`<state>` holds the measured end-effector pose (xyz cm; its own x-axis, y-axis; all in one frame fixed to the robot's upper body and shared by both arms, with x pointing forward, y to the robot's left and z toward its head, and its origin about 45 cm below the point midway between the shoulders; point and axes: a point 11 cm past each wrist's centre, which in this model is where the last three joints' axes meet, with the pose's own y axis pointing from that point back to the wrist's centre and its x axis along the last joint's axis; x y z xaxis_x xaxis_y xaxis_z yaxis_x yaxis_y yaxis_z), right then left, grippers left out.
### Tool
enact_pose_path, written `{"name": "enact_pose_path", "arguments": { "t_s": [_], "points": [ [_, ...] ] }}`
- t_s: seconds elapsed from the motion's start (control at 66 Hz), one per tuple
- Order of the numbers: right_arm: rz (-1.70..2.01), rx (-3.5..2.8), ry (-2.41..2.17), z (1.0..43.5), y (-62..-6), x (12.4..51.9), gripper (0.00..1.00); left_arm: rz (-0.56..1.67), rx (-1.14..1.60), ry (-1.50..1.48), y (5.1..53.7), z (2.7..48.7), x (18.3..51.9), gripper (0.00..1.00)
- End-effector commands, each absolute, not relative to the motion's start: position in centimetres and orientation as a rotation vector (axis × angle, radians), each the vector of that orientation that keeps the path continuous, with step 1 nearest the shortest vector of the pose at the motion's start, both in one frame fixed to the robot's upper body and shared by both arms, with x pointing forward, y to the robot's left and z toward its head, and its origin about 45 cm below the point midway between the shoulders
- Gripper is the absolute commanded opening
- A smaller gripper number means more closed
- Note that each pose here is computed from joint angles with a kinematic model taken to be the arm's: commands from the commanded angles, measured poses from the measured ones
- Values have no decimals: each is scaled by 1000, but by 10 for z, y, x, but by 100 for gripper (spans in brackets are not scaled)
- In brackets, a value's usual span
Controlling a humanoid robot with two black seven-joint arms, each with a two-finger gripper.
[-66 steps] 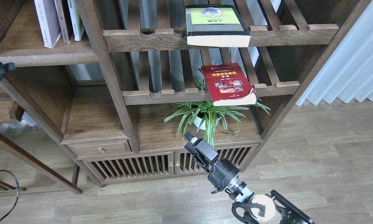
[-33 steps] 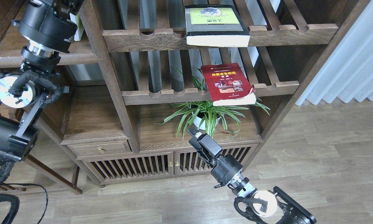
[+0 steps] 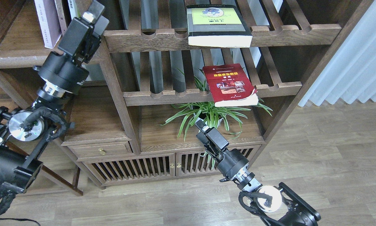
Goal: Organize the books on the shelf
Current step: 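Withdraw the left gripper from the upper shelf and lower it, then reach the right gripper to the red book and grip its edge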
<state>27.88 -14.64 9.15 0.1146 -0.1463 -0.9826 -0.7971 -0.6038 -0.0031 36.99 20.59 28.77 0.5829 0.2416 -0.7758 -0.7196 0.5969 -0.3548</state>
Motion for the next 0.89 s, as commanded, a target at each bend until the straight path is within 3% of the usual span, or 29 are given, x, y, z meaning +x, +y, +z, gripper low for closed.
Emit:
{"name": "enact_pose_path", "arguments": {
  "t_s": [0.0,0.379,0.879],
  "points": [
    [1522,-1850,915,93,-146,282,98,639,-700,794,202,265,360,100],
    [1496,-1791,1045,83,-175,305,98,737,-556,971,208,179,305,100],
    [1476,-1674,1151,92,-199,341,98,737,-440,1049,202,146,273,100]
  ]
}}
